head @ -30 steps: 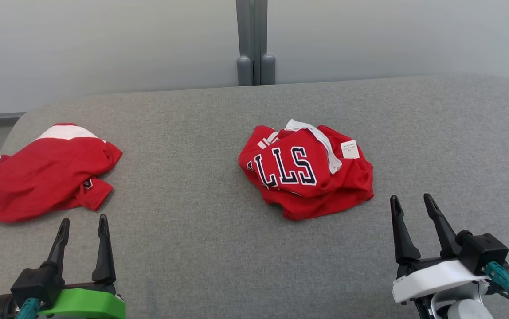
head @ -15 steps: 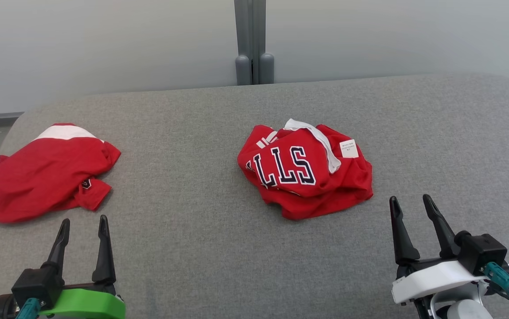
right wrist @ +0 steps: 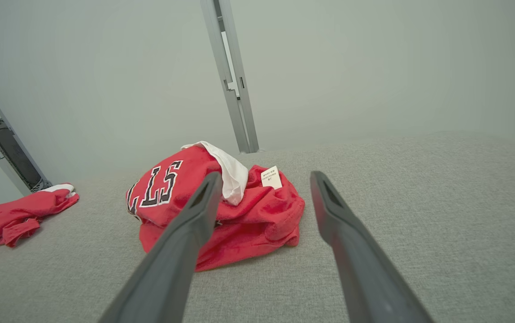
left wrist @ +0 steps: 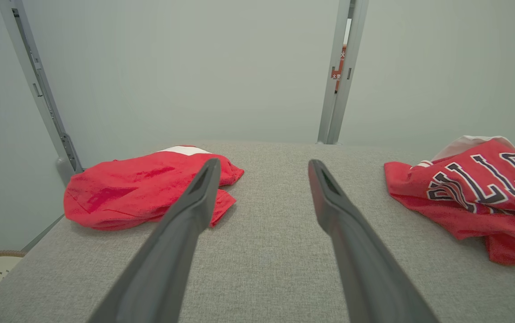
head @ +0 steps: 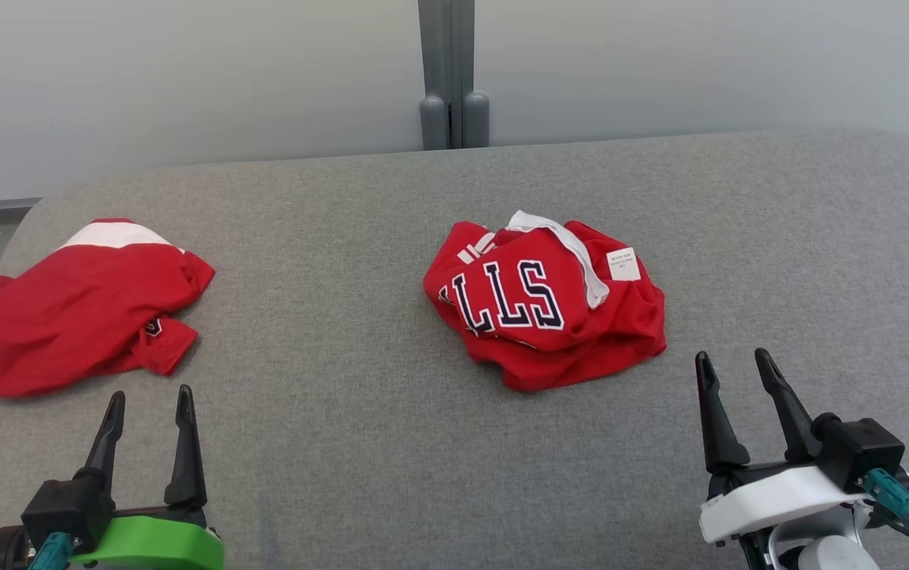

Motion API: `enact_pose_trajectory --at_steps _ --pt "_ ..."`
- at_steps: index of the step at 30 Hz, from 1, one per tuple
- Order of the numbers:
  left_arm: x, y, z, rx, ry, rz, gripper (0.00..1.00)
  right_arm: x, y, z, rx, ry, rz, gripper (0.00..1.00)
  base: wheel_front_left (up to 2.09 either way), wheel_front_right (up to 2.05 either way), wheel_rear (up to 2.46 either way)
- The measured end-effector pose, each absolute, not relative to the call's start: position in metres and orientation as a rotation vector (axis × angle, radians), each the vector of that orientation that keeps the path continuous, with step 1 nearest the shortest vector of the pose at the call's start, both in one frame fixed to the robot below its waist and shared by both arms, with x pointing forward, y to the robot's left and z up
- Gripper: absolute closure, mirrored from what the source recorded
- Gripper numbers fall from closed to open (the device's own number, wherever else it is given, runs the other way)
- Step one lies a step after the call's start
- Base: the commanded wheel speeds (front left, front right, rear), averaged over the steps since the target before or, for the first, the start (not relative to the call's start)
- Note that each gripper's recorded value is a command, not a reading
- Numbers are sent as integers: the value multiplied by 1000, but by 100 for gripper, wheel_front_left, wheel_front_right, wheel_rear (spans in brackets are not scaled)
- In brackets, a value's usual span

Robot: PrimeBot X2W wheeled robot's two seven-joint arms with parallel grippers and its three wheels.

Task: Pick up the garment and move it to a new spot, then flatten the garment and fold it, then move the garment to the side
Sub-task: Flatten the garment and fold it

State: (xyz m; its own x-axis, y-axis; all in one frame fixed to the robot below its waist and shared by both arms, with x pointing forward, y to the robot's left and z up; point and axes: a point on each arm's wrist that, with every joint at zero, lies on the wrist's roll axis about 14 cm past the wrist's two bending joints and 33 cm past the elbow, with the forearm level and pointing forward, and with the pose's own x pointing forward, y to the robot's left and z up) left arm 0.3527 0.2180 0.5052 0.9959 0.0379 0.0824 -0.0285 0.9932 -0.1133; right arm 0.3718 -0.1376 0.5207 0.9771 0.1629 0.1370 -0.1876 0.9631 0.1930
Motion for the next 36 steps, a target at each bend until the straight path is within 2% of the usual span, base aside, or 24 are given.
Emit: enact_pose_trajectory --at_steps 36 --pt "351 217 509 -114 -96 32 0 369 -136 523 210 -125 181 0 0 0 0"
